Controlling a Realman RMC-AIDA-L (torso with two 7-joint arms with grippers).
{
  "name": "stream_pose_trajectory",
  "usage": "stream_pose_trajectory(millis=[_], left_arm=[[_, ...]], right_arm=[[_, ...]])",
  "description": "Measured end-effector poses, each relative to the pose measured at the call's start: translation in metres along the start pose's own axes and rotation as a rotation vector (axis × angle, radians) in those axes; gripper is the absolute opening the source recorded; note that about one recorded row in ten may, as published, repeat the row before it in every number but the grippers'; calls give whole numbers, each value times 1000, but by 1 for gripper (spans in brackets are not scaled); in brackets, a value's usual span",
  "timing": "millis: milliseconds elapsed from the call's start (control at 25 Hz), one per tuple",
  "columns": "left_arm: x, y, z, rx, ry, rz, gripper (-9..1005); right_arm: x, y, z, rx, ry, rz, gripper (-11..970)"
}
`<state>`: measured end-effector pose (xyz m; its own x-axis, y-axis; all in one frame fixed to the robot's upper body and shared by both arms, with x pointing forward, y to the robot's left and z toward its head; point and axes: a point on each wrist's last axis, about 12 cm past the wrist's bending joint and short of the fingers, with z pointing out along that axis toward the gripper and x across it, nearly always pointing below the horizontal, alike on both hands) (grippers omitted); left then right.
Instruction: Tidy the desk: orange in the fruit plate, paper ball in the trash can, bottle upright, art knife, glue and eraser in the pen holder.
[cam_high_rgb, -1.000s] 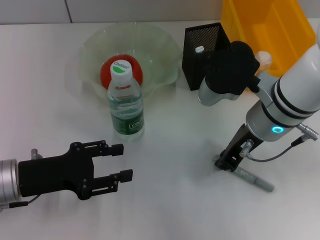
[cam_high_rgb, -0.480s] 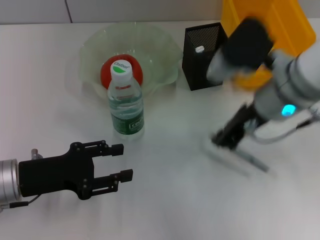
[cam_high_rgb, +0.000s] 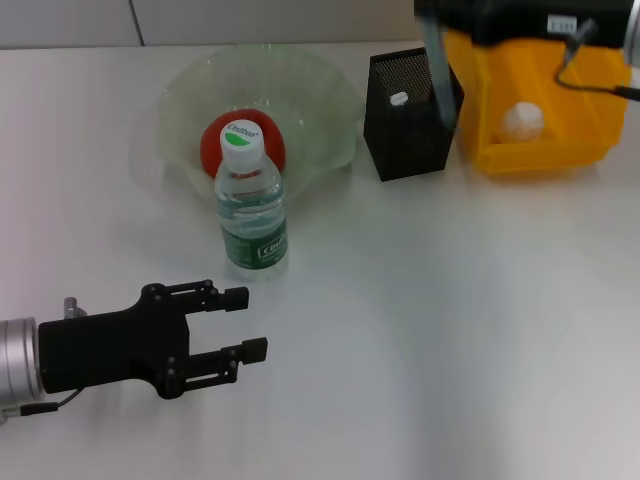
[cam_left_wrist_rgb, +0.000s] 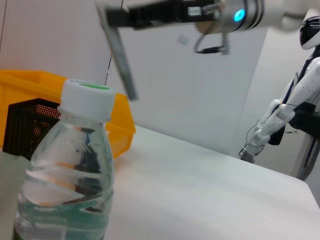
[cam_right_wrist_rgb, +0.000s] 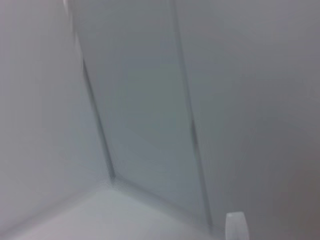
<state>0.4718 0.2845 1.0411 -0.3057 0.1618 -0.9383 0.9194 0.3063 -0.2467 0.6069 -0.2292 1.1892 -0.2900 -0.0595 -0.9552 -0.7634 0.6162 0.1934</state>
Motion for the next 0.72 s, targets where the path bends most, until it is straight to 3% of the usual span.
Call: stream_pose_trajectory(millis=[80,280,480,720], left_arm=[[0,0,0,0,0,0,648],[0,0,0,3,-1,-2,648],[1,-1,1,3,-2,-3,648],[1,-1,1,0,-1,-1,648]], right_arm=[[13,-10,15,18,-88,15,140],[22,-20,35,75,-141,18,136],[36,-26,57,141,-112,1,136],[44,-30,66,193,-64,-20,137]])
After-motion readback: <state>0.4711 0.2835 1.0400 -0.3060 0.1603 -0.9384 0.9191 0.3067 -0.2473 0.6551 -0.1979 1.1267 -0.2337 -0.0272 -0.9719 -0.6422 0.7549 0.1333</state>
